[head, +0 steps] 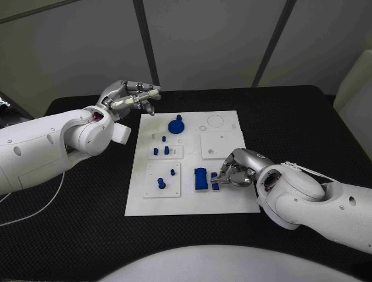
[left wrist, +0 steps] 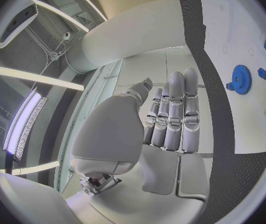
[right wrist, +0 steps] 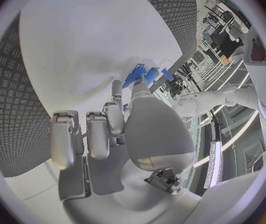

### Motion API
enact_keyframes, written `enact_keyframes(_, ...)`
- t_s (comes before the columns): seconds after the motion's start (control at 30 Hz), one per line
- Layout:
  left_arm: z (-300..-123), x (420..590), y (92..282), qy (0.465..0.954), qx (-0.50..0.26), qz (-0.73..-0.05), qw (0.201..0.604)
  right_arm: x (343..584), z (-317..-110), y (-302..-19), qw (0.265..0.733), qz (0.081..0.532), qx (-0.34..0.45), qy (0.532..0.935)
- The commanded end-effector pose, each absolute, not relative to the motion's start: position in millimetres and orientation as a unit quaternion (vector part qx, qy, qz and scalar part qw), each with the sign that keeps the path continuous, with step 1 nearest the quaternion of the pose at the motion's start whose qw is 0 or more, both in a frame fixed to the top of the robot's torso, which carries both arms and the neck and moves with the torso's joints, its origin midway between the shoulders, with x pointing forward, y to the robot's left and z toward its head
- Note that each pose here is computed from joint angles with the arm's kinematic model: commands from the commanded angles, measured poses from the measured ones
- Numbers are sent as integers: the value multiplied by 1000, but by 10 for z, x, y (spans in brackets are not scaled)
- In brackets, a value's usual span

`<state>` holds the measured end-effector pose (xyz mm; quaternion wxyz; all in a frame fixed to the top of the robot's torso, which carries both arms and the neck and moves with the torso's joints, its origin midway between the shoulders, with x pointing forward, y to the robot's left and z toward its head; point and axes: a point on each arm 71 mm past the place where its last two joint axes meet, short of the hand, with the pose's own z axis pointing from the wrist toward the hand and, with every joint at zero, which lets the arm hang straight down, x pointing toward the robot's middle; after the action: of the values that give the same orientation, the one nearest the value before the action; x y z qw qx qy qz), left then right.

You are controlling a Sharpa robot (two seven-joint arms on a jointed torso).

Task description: Assemble the parts on the task board

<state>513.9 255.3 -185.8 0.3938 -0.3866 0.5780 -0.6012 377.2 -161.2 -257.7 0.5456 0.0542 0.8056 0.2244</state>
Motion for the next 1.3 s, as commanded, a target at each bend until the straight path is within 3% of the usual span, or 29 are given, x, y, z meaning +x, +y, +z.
enact_keyframes(0.03, -1847, 5141, 2547, 577, -386, -605, 391, 3774, -2559, -1621, 553, 245, 58, 795)
enact_keyframes(0.37, -1847, 5141, 2553, 577, -386, -604, 391, 3733, -2488, -1661, 561, 278, 73, 776)
enact_keyframes(1.3, -1848, 5140, 2562, 577, -386, -604, 392, 3720, -2550, -1713, 540, 250, 58, 802)
